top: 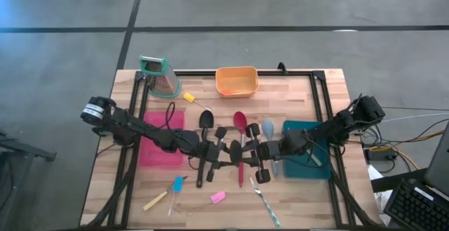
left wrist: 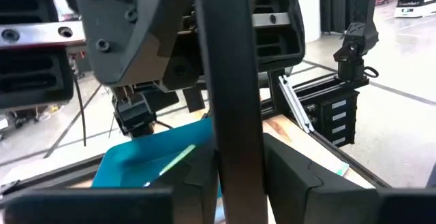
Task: Pick & Place Kitchen Items
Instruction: Put the right black serving spoon into the pink bin
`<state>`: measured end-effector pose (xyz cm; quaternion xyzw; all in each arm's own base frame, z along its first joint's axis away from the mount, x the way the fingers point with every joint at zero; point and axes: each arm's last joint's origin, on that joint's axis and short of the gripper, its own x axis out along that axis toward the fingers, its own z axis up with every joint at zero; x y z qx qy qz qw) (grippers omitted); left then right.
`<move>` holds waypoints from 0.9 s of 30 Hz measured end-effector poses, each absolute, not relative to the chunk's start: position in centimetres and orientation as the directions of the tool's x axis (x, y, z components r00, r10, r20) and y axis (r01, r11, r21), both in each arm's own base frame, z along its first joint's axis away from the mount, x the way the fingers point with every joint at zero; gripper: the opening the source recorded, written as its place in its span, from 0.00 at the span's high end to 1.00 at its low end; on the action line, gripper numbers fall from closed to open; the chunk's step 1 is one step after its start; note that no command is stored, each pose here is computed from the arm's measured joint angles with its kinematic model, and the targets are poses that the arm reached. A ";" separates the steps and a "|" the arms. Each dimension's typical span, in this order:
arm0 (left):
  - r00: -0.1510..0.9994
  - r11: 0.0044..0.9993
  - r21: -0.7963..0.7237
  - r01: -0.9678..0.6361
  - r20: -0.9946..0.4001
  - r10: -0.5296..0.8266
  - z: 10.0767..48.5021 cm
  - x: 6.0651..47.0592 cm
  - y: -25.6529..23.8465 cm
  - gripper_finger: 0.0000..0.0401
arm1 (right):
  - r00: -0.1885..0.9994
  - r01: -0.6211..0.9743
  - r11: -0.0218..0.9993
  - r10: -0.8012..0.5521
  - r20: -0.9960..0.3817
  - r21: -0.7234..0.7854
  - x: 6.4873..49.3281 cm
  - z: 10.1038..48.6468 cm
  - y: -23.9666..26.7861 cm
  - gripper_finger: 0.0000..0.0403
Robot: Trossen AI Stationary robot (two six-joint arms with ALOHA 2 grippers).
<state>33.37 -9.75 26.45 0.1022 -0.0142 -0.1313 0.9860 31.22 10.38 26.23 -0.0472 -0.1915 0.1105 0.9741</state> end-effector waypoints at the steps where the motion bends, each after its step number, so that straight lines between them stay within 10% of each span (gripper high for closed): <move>1: 0.965 0.946 0.200 0.257 -0.006 -0.261 26.4 33.4 -9.7 0.78 | 0.904 -0.198 0.971 0.235 0.358 -0.137 31.2 26.2 10.4 0.87; 27: 0.953 0.992 0.010 0.126 -0.280 -0.118 31.6 25.1 -8.3 0.80 | 0.975 -0.182 0.982 0.187 0.120 -0.044 31.2 25.0 10.1 0.62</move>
